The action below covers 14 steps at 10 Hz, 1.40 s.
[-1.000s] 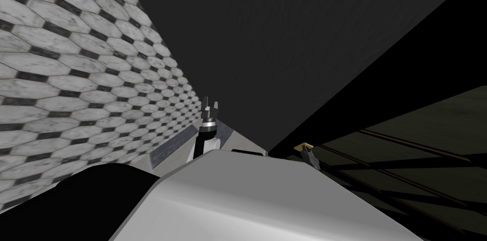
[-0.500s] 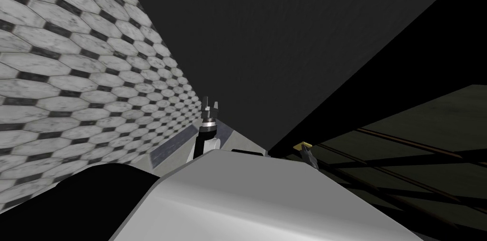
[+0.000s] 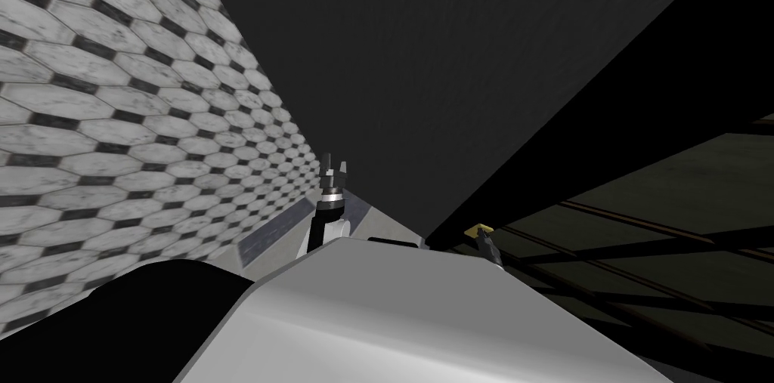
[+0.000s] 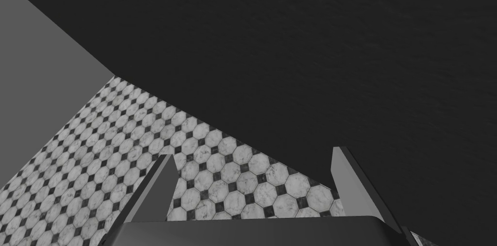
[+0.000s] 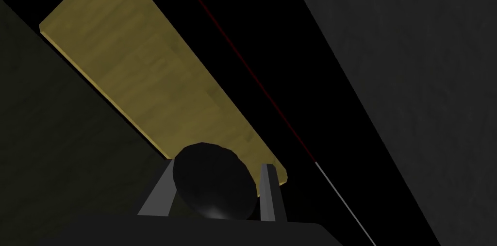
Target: Pull the door open
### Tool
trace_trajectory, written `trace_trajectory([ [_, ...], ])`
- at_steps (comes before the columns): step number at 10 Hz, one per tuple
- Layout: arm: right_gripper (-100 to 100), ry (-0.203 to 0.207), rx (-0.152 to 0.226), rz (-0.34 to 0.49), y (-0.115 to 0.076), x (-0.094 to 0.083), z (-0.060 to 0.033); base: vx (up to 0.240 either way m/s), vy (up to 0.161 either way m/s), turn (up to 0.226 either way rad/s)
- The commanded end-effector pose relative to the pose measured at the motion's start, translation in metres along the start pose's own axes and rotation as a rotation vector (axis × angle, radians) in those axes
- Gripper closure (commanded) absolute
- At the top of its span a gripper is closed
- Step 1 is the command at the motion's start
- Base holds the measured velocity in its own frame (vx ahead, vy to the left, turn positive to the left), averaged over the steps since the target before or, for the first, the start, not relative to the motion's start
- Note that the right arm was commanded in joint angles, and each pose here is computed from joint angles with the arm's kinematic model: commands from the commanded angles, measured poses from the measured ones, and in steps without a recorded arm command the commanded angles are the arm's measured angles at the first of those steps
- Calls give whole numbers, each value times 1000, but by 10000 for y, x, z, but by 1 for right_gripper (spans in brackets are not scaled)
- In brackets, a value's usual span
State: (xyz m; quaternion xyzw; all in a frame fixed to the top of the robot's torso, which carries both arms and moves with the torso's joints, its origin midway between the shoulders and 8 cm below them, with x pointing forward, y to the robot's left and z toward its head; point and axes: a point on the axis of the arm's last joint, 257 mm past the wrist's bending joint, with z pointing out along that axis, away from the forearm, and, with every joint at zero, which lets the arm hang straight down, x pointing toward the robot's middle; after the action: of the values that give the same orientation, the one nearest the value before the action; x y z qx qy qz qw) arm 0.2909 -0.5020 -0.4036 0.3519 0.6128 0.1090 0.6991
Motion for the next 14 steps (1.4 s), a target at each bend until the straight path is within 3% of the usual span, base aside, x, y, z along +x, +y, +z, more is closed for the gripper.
trace_trajectory([
  [1,100,6,0,34,20,37,-6,-20,-4,-3],
  [14,100,36,-23,389,205,213,143,-28,-4,-8],
])
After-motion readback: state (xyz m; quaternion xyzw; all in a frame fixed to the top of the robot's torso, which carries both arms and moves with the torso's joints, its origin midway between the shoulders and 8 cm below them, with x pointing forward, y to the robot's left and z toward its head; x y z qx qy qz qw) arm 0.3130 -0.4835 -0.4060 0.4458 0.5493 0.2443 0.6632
